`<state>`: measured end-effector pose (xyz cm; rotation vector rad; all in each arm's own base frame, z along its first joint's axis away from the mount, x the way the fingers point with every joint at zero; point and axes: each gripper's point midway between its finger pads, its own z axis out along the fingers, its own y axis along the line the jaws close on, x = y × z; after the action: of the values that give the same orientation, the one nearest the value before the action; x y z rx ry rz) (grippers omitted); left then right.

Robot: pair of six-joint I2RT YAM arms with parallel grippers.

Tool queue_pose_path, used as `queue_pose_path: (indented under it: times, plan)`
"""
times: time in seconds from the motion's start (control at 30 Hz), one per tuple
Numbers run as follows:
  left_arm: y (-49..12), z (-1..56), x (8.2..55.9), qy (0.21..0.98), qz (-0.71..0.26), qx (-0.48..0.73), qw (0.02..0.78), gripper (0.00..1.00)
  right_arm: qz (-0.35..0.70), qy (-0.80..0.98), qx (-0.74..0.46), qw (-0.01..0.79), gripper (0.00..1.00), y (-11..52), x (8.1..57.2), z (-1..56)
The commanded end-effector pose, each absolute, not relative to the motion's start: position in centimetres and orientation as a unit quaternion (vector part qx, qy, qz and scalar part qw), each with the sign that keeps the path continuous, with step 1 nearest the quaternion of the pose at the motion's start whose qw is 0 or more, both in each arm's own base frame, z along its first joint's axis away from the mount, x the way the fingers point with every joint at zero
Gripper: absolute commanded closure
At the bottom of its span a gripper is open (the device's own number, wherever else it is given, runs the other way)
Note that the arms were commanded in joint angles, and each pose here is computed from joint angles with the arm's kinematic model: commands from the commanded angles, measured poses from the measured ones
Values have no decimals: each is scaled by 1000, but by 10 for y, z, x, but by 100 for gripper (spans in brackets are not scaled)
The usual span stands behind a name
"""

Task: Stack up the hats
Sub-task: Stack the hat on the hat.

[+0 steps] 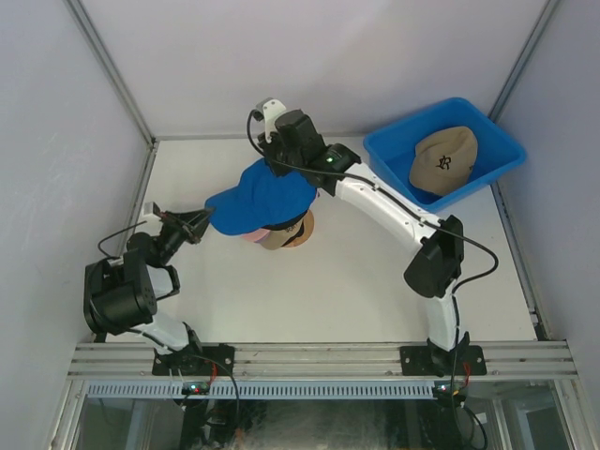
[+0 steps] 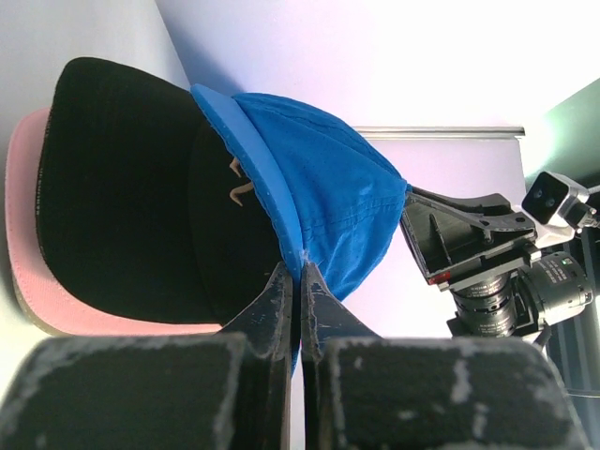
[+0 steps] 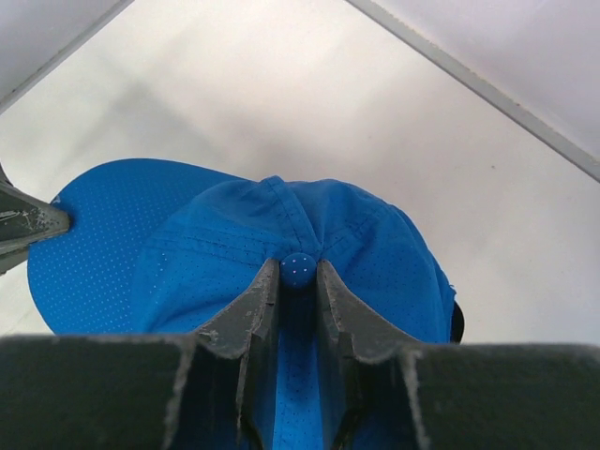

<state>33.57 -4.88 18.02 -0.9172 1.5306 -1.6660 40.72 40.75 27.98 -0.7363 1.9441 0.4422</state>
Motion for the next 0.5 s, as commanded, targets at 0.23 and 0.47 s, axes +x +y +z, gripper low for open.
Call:
queue_pose_path:
  times: [0.23,0.47]
  plan:
    - [-49,217,335,573,-655,-314,378,100,187,751,-279,568,99,392,396,359]
    - [-48,213,338,577,-656,-318,369,98,184,754,-287,561,100,394,382,352]
